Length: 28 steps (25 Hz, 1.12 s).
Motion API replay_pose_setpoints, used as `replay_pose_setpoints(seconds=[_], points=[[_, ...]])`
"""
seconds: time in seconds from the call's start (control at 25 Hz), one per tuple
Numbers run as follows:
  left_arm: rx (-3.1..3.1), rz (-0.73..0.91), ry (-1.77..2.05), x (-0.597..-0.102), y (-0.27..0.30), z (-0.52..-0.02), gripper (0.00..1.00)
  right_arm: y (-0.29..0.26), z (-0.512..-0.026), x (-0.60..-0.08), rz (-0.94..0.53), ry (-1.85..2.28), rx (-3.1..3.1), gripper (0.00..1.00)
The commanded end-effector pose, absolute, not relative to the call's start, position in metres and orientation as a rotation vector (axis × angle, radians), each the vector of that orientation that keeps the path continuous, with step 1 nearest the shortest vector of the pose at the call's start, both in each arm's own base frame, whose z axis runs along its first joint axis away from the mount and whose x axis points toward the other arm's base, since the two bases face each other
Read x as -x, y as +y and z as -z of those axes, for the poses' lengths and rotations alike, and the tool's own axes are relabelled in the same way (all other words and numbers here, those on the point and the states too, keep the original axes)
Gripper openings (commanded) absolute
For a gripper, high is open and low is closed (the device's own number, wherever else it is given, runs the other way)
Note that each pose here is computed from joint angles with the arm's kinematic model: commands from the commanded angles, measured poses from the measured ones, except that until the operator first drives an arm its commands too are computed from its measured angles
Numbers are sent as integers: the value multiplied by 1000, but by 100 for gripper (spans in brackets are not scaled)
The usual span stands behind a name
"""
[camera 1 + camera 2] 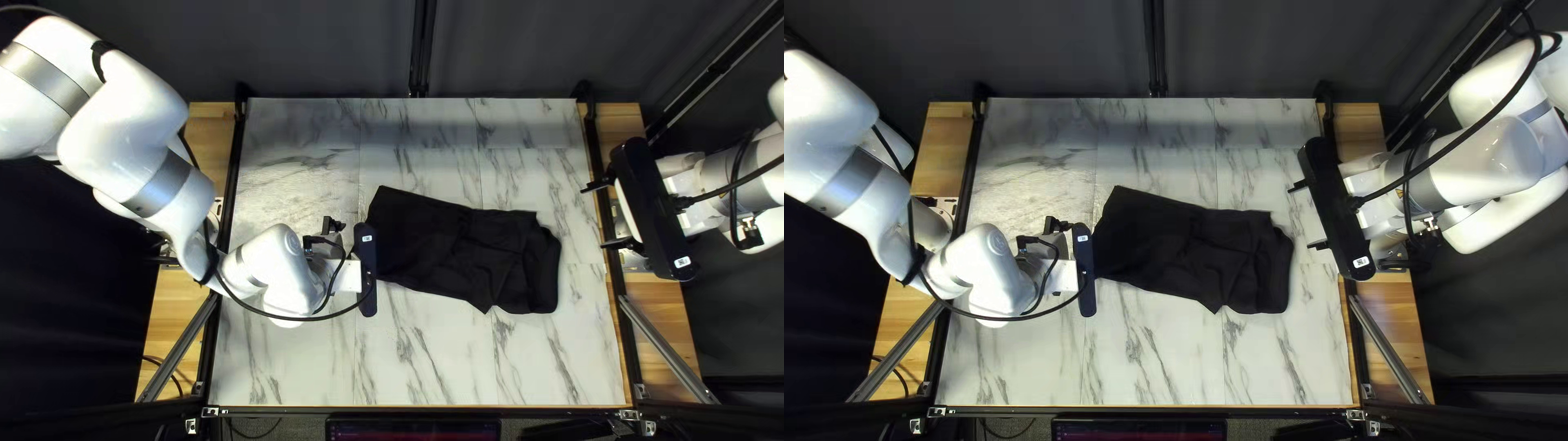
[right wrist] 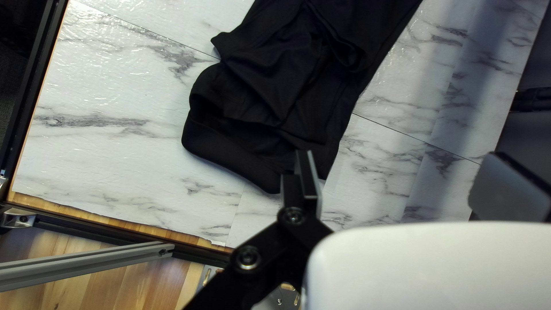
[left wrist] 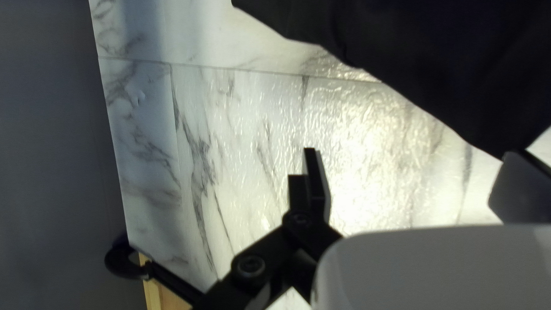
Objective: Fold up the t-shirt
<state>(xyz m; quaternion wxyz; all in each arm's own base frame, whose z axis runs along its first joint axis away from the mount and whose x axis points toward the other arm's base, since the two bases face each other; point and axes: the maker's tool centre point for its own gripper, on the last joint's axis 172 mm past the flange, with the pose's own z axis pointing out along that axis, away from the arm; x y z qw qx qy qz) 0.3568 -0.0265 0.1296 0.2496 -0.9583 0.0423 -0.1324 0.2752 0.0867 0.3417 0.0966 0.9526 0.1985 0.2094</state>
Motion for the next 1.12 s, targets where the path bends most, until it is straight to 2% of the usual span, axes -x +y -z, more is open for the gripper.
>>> replay_pose_setpoints(seconds=[0.04, 0.2, 0.44, 0.64, 0.72, 0.88, 1.12], points=[[2771, 456, 218, -339, 36, -166, 100, 87, -342, -275, -620, 588, -2821, 100], [2902, 500, 302, -330, 76, -205, 100, 87, -342, -275, -620, 588, -2821, 100], [3088, 570, 378, -307, 110, -312, 100, 87, -342, -275, -620, 588, -2821, 100], [3187, 607, 428, -350, 107, -366, 100, 87, -342, -275, -620, 588, -2821, 100], [3211, 609, 463, -362, 95, -366, 100, 87, -342, -275, -620, 588, -2821, 100], [3238, 603, 503, -363, 68, -323, 100, 87, -342, -275, -620, 588, -2821, 100], [3238, 603, 503, -363, 68, -323, 100, 87, -342, -275, -620, 588, -2821, 100]])
